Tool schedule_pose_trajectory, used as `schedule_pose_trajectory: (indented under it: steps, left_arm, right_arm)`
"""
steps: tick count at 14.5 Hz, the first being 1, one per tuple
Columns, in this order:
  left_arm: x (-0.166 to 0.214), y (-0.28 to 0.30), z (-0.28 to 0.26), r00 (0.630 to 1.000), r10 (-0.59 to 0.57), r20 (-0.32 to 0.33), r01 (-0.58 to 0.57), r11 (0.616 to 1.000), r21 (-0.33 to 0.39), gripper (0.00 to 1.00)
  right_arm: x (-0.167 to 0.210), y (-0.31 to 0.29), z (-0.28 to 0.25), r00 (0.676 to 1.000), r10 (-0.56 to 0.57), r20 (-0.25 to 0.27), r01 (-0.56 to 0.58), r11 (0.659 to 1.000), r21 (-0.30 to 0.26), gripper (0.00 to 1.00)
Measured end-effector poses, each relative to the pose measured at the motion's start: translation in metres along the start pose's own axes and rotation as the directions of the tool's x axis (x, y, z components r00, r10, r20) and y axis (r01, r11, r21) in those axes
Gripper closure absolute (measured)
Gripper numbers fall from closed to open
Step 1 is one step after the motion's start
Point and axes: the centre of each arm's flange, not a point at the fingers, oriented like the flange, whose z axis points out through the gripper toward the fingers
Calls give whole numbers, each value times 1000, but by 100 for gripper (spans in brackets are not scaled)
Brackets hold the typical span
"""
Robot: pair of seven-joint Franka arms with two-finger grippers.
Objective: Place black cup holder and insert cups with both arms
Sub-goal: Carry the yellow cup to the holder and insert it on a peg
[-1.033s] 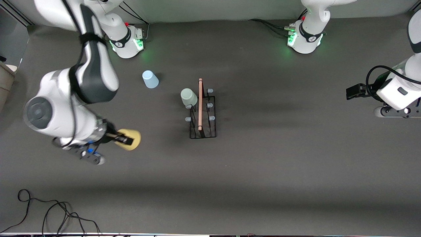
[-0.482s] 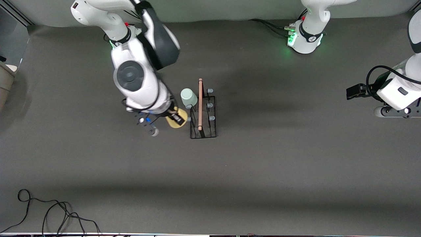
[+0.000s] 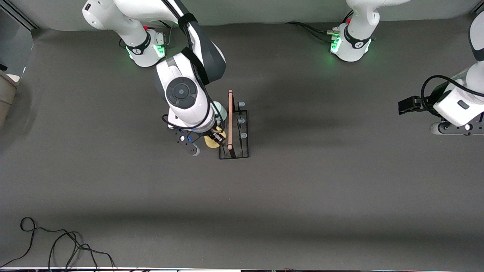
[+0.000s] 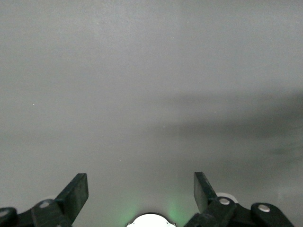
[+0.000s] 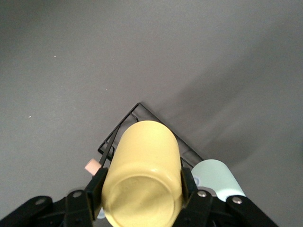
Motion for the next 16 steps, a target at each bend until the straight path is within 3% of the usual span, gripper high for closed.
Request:
schedule_pose_trajectory:
  steps: [13, 14, 16]
  left_arm:
    - [0, 0, 0, 1000, 0, 0, 0, 1000, 0, 0]
    - [0, 0, 0, 1000, 0, 0, 0, 1000, 0, 0]
    - [0, 0, 0, 1000, 0, 0, 0, 1000, 0, 0]
  right_arm:
    - [3, 15, 73, 999, 26, -40, -24, 998, 50, 33]
    - [2, 15, 75, 999, 28, -37, -26, 998, 50, 29]
    - [2, 14, 73, 999, 29, -39, -27, 998, 59, 7]
